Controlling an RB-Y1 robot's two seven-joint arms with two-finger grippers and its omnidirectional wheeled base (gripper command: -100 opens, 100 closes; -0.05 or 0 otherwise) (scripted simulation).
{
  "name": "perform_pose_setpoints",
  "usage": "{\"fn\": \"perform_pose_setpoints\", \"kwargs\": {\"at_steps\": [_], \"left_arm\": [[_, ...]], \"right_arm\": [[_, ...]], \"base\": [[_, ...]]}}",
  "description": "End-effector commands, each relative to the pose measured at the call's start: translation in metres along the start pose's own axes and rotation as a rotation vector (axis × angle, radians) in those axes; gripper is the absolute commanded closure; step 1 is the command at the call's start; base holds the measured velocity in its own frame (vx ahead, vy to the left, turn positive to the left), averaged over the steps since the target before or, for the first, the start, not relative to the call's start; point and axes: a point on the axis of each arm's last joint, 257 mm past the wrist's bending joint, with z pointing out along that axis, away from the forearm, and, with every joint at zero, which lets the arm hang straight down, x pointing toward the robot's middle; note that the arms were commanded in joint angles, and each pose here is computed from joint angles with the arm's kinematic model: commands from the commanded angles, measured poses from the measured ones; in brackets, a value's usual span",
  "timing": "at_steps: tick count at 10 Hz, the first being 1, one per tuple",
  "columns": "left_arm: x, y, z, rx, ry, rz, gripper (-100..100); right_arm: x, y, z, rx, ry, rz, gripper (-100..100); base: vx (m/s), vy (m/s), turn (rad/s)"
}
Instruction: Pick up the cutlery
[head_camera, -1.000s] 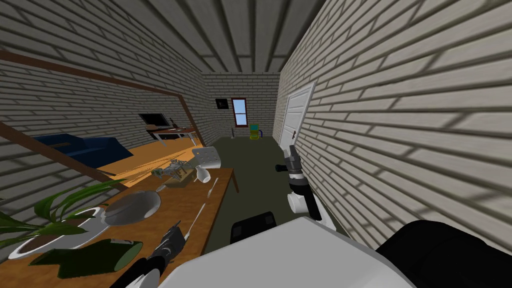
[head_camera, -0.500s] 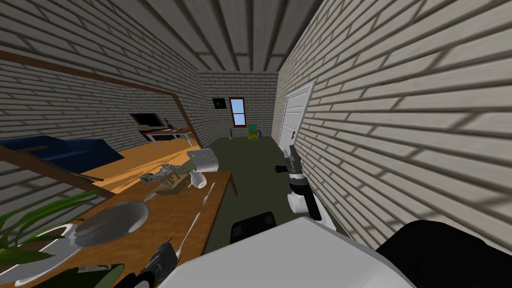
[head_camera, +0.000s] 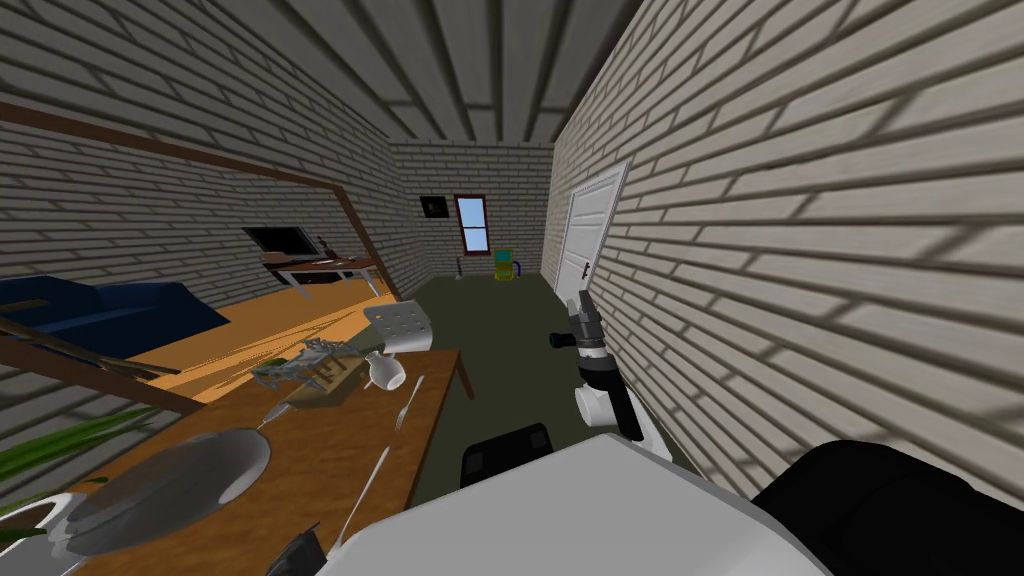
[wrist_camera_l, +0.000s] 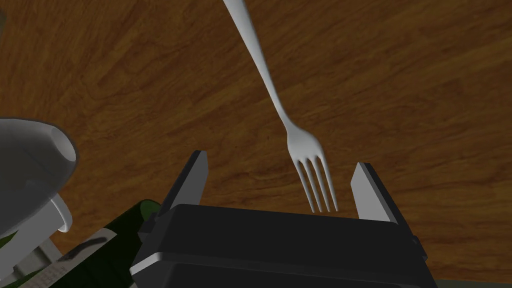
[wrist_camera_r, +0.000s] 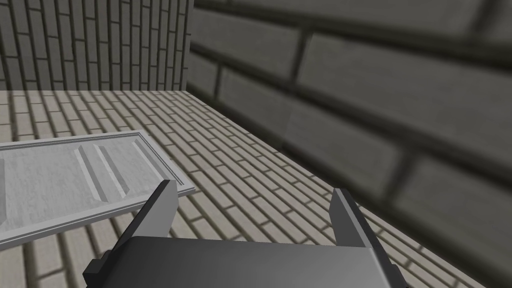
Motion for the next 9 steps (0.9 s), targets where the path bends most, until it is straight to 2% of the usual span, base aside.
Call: {"fn": "perform_pose_setpoints", "kwargs": {"at_steps": [1,2,3,5,6,9], "left_arm": [[-0.009,0.010,0.001,-0.035,-0.020,-0.022,-100],[-0.028,0.023,0.002,-0.081,-0.053,-0.066,-100],[-0.029,0.024,0.001,-0.084,-0.054,-0.066,-100],[-0.062,0.046,-0.001,-0.160,-0.111,-0.152,-100],[-0.063,0.050,-0.002,-0.176,-0.114,-0.153,-100],[-0.101,0.082,-0.010,-0.281,-0.184,-0.269,-100]], "right_arm": [[0.000,0.000,0.000,0.000,0.000,0.000,0],[0.000,0.000,0.000,0.000,0.000,0.000,0],[0.000,0.000,0.000,0.000,0.000,0.000,0],[0.000,0.000,0.000,0.000,0.000,0.000,0],[0.000,0.000,0.000,0.000,0.000,0.000,0],[0.000,0.000,0.000,0.000,0.000,0.000,0]], "base": [[0.091,0.004,-0.016],[0.107,-0.005,-0.037],[0.088,0.003,-0.021],[0.122,0.008,-0.037],[0.121,0.005,-0.025],[0.117,0.001,-0.033]]}}
